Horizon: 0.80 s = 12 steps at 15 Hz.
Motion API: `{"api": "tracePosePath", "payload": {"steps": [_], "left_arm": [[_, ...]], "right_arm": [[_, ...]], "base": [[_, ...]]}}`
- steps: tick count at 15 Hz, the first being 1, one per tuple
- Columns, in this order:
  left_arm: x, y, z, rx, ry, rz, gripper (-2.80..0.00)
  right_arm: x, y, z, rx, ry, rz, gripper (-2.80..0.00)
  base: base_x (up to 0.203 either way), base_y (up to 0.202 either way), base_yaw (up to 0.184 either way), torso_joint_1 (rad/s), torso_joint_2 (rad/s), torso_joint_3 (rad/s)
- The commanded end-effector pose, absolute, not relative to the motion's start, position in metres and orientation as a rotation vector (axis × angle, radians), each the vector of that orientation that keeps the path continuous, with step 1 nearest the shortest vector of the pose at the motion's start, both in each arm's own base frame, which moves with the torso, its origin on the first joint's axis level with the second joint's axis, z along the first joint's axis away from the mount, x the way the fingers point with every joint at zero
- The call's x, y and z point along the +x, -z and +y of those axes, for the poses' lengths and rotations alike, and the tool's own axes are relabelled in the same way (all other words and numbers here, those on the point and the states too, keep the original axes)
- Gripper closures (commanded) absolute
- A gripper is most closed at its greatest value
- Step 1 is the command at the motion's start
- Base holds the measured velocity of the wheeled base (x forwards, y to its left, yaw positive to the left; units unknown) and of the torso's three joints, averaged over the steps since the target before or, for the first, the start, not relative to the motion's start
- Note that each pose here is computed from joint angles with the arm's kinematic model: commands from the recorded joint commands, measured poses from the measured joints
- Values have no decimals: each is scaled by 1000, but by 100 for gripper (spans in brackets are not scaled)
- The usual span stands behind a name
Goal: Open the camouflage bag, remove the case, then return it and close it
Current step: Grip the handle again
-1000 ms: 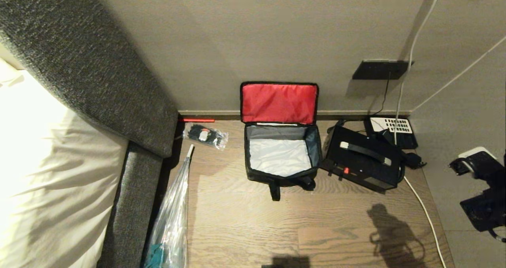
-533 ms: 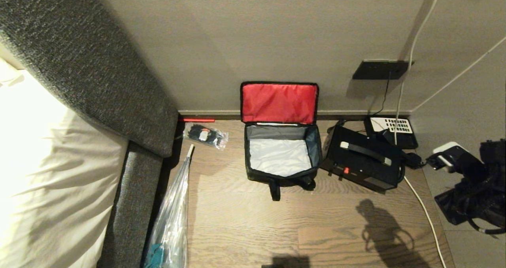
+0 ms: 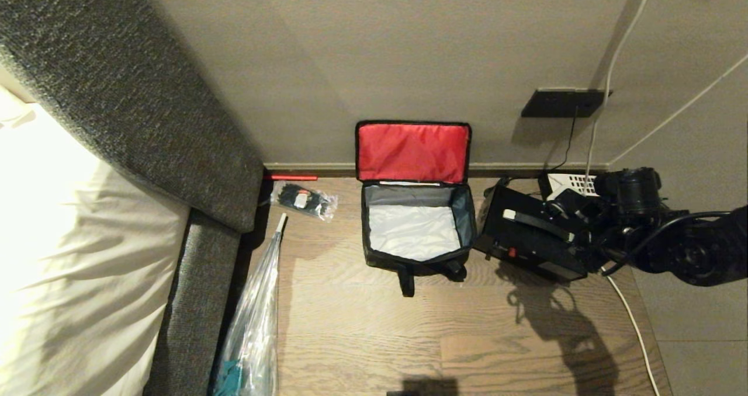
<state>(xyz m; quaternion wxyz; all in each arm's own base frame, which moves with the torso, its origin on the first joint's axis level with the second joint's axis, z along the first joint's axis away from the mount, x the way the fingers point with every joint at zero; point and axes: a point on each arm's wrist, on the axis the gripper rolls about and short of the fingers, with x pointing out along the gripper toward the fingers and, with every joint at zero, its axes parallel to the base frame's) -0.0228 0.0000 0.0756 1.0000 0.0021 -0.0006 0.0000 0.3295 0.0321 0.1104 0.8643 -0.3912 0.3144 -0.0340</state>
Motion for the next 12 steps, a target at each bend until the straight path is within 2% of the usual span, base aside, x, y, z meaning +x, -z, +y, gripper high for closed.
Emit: {"api": "tracePosePath", "payload": {"steps": [1, 4, 12], "left_arm": [[-23, -76, 0, 5, 0, -2, 0], [-23, -76, 0, 5, 0, -2, 0], [-23, -76, 0, 5, 0, -2, 0]], "right_arm": [[362, -57, 36, -1069, -20, 705, -280], [386, -28, 38, -1203, -33, 645, -280], [449, -4, 24, -1394, 146, 434, -280]], "base": [[0, 0, 0, 0, 0, 0], [0, 0, 0, 0, 0, 0], [0, 0, 0, 0, 0, 0]]}}
